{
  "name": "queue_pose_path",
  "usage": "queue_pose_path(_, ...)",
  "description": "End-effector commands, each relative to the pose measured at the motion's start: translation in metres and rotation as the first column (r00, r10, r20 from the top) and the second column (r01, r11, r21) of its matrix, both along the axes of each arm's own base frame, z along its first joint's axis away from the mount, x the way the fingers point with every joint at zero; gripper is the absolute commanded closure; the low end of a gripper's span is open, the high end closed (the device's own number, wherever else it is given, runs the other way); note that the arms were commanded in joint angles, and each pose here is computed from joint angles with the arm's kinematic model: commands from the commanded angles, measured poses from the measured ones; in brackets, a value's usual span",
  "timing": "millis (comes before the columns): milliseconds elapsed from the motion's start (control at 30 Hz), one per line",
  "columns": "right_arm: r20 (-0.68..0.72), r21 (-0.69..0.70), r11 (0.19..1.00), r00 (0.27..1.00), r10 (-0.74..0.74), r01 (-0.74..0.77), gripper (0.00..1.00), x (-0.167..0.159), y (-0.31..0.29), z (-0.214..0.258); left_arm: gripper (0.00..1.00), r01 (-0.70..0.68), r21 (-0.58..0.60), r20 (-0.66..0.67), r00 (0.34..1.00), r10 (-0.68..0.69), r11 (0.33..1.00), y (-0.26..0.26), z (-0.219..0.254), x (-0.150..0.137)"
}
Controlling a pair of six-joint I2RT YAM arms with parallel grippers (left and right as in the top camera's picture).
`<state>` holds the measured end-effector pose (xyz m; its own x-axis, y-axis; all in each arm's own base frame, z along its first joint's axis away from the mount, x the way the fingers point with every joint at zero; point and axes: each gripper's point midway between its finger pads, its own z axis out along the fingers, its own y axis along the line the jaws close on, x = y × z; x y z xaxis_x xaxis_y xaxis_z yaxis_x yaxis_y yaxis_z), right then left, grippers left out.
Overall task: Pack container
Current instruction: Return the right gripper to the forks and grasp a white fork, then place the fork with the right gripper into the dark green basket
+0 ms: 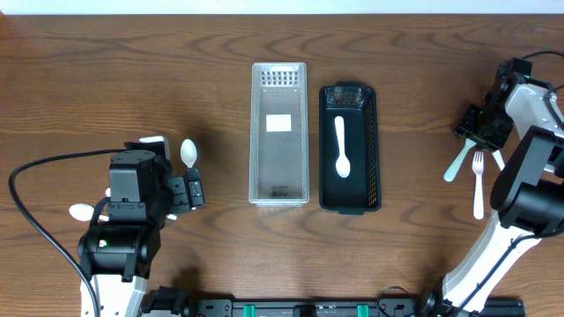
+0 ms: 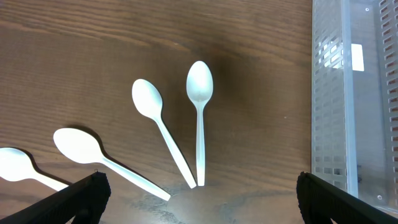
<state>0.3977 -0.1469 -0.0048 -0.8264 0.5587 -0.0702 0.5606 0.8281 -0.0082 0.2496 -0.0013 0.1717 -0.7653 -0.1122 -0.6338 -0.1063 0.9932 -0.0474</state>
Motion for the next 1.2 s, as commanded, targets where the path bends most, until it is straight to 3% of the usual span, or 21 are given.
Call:
queue_pose_path(0,-0.067,0.0,1.0,0.998,0.0,0.0,0.51,-0.016,0.0,-0.019,0.02,-0.012,-0.006,0.01,1.0,0.012,1.0,0.001,0.005,0.001)
queue_pose_path(367,-0.061,-0.002,1.0,0.998,0.0,0.0,0.73,-0.015,0.0,-0.019,0.02,-0.012,-0.006,0.01,1.0,0.012,1.0,0.001,0.005,0.001)
queue_pose_path(767,-0.03,0.056,0.998,0.999,0.016,-0.014,0.85,-0.007,0.014,-0.013,0.02,-0.011,-0.006,0.01,1.0,0.012,1.0,0.001,0.005,0.001)
queue_pose_path(967,0.066,0.035,0.996,0.995,0.081,-0.083,0.86,0.012,0.038,0.041,0.02,-0.011,-0.006,0.01,1.0,0.012,1.0,0.001,0.005,0.001)
queue_pose_path(1167,0.259,-0.03,0.969,0.934,0.245,-0.246,0.86,0.028,0.107,0.146,0.02,-0.011,-0.006,0.006,1.0,0.012,1.0,0.001,0.004,0.001)
